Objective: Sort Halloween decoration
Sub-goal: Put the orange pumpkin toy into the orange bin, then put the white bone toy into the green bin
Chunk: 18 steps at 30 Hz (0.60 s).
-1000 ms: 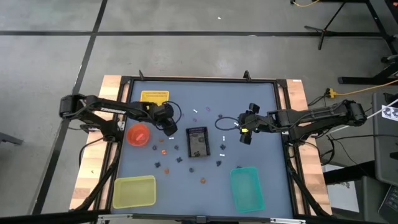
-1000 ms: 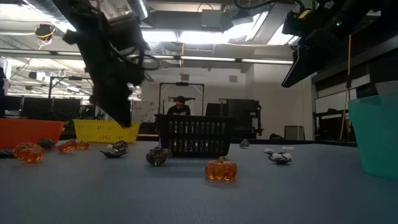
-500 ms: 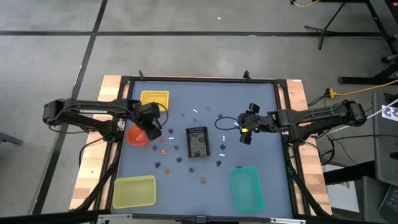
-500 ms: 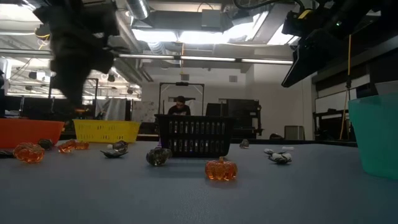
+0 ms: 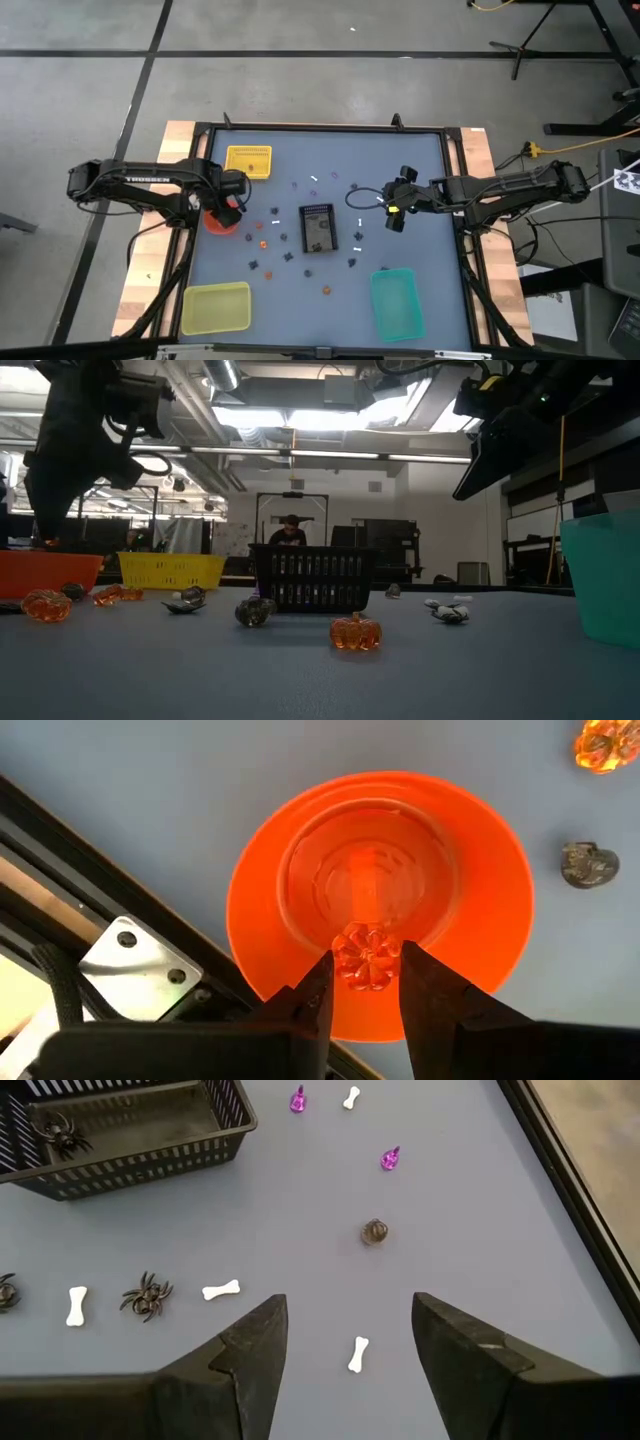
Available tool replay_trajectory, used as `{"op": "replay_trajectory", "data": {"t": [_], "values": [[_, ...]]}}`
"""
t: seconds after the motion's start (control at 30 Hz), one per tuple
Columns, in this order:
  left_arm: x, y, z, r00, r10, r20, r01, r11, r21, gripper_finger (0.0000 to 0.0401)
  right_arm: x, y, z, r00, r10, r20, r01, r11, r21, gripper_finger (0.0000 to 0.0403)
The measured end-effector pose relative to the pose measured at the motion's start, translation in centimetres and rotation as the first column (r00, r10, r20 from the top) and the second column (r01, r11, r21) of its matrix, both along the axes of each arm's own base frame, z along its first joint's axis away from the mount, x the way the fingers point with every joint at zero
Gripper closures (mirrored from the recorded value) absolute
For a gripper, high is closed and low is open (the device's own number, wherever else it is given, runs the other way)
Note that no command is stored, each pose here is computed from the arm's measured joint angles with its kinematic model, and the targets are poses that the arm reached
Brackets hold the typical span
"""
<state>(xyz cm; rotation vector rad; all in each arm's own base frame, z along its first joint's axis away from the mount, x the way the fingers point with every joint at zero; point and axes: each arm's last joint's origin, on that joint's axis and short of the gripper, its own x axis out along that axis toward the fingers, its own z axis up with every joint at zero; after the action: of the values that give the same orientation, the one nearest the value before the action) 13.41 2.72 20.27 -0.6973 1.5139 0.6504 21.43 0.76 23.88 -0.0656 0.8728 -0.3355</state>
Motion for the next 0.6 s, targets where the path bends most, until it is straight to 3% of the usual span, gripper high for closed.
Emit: {"op": "replay_trajectory", "data": {"t": [0.6], "values": [[0.21,0.05,-0.01,1.0,-0.003,0.022,0.003,1.0,0.006,0.0264,0.0,-0.01,0.0,1.0,-0.001,0.0,0.001,1.0,0.0,0.0189]]}}
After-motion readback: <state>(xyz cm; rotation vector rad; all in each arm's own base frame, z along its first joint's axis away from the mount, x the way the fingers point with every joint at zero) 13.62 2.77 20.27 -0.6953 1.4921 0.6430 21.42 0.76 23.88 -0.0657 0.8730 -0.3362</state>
